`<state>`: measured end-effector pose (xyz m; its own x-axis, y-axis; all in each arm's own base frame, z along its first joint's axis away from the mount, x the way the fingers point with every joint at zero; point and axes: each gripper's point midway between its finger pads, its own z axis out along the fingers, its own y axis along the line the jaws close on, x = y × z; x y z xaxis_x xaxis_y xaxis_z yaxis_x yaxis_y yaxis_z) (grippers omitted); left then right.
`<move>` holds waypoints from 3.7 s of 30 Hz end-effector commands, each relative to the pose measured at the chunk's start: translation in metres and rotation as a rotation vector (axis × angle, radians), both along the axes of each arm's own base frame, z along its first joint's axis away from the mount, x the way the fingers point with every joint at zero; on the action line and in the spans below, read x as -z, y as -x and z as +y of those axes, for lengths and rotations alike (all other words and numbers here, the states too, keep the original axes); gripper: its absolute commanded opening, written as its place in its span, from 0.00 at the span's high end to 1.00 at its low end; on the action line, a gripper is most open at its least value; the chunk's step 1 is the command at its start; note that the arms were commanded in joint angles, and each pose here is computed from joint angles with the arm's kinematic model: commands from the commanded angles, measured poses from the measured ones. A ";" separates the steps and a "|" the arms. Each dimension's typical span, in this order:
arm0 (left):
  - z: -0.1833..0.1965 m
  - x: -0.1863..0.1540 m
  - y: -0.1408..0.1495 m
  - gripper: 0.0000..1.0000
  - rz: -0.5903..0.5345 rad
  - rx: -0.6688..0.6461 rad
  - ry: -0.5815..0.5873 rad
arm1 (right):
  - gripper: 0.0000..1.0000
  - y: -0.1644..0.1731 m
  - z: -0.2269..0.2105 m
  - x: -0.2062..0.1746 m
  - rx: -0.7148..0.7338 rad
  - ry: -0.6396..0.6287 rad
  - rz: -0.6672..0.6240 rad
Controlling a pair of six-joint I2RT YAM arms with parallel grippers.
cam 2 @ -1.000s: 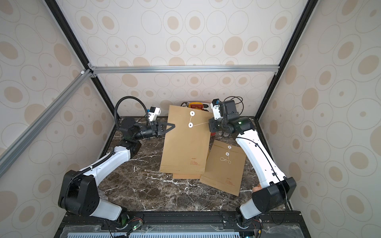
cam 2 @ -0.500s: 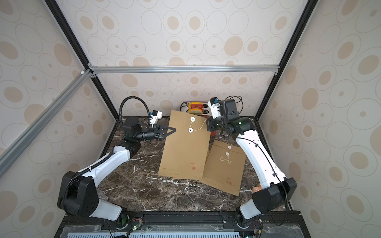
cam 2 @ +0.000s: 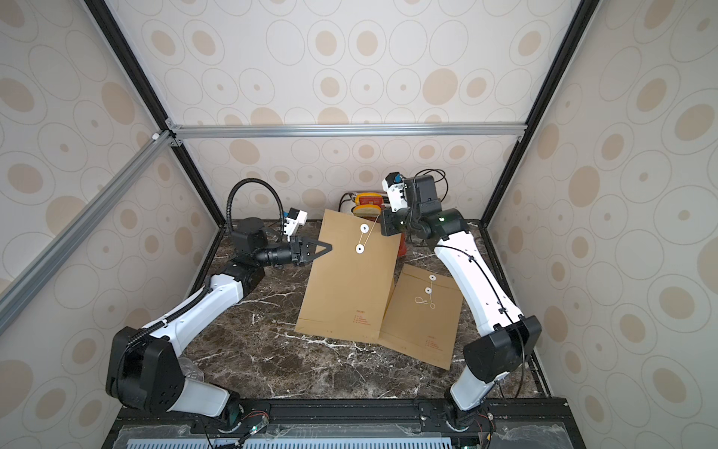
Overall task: Close the mouth of the file bag
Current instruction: Close the file bag.
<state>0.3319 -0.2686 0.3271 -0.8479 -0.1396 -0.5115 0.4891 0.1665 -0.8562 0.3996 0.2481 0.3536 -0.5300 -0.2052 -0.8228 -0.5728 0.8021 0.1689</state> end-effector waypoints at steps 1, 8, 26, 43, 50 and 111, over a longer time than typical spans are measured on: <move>-0.002 -0.026 0.009 1.00 -0.086 0.025 0.014 | 1.00 0.009 0.016 -0.018 -0.039 -0.018 -0.047; -0.002 -0.025 0.009 1.00 -0.081 0.024 0.013 | 1.00 0.029 0.035 -0.015 -0.074 0.028 -0.058; -0.006 -0.024 0.010 1.00 -0.079 0.034 0.013 | 1.00 0.059 0.088 -0.008 -0.165 0.150 -0.073; -0.007 -0.030 0.011 1.00 -0.074 0.036 0.052 | 1.00 0.109 0.083 0.007 -0.189 0.213 -0.027; -0.006 -0.036 0.011 1.00 -0.084 0.036 0.073 | 1.00 0.126 0.056 0.024 -0.126 0.176 -0.013; -0.008 -0.043 0.016 1.00 -0.099 0.055 0.091 | 1.00 0.050 -0.007 -0.002 0.000 0.366 0.078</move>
